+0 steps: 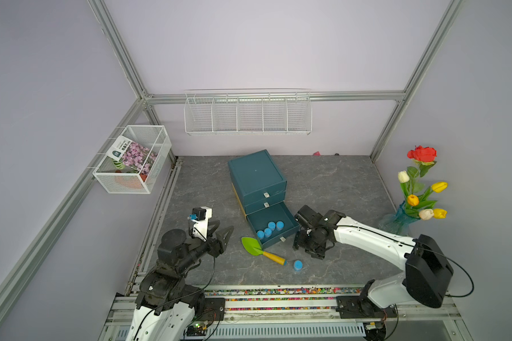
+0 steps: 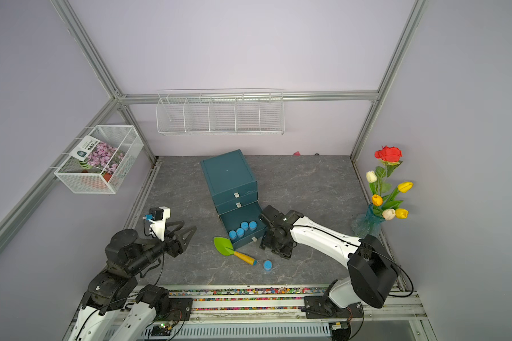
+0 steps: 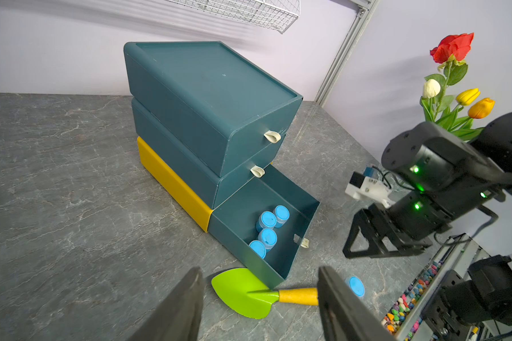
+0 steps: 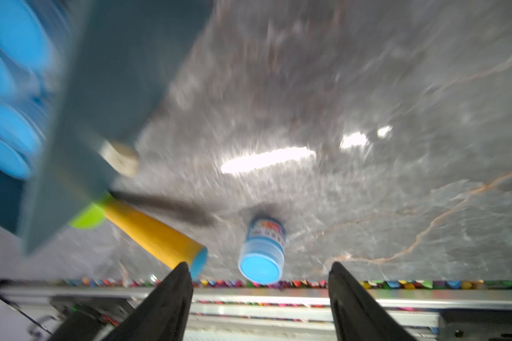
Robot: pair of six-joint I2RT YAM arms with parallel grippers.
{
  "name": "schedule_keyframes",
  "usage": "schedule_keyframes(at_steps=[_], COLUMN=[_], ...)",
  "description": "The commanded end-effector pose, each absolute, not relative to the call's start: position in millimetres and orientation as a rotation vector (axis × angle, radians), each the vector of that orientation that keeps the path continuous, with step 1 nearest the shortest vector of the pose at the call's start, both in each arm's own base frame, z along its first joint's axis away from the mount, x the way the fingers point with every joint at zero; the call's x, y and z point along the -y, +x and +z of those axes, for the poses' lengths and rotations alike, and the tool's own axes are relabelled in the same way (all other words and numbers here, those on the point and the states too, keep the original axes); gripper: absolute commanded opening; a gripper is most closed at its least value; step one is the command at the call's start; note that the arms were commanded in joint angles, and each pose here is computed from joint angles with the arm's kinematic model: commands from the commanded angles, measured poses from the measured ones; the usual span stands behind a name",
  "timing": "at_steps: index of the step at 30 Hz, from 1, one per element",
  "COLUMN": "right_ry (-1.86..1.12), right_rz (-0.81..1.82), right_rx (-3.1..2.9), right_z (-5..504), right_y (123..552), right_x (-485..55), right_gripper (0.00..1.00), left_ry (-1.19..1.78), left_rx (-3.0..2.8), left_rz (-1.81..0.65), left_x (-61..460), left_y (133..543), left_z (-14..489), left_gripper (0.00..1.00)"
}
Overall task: Put the paint cans in the drawer according to color
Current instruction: Pick up the paint can at the center of the board.
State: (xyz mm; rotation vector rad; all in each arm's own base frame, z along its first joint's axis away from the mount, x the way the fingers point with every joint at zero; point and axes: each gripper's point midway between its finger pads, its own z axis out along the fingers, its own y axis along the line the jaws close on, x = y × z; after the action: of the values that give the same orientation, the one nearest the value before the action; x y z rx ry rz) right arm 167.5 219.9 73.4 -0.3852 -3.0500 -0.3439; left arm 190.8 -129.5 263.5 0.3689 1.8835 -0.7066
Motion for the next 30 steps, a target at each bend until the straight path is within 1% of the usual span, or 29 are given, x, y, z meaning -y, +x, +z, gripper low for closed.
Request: schedule_keyframes(at_steps=[1, 5, 8, 14, 18, 21, 24, 26, 30], right_ry=[-0.214, -0.196, -0.193, -0.191, -0.199, -0.214, -0.227, -0.237, -0.265], right_rz=[-0.383, -0.284, -0.249, -0.226, -0.201, -0.182, -0.182, -0.175, -0.167], right_rx=[3.019, 2.98, 2.959, 2.963, 2.938, 2.928, 2.927, 2.932, 2.969], right_z=[74, 57, 44, 33, 26, 22, 20, 21, 31], right_y=[152, 144, 142, 148, 145, 143, 142, 142, 148], right_x=[-232, -229, -229, -234, -234, -232, -231, -229, -226], right_gripper=[0.76, 0.76, 0.73, 0.59, 0.53, 0.5, 0.45, 0.39, 0.19], left_ry=[0.377, 0.375, 0.375, 0.375, 0.372, 0.372, 0.375, 0.374, 0.376], left_rx=[-1.896, -1.9, -1.9, -1.901, -1.9, -1.901, -1.9, -1.9, -1.901], left_rz=[-0.713, -0.714, -0.714, -0.713, -0.712, -0.712, -0.713, -0.713, -0.712], left_x=[131, 131, 131, 131, 131, 131, 131, 131, 131], left_y=[191, 191, 191, 191, 191, 191, 191, 191, 192], left_z=[260, 260, 260, 260, 260, 259, 260, 260, 259], left_gripper=[0.64, 0.64, 0.64, 0.64, 0.64, 0.64, 0.65, 0.64, 0.64])
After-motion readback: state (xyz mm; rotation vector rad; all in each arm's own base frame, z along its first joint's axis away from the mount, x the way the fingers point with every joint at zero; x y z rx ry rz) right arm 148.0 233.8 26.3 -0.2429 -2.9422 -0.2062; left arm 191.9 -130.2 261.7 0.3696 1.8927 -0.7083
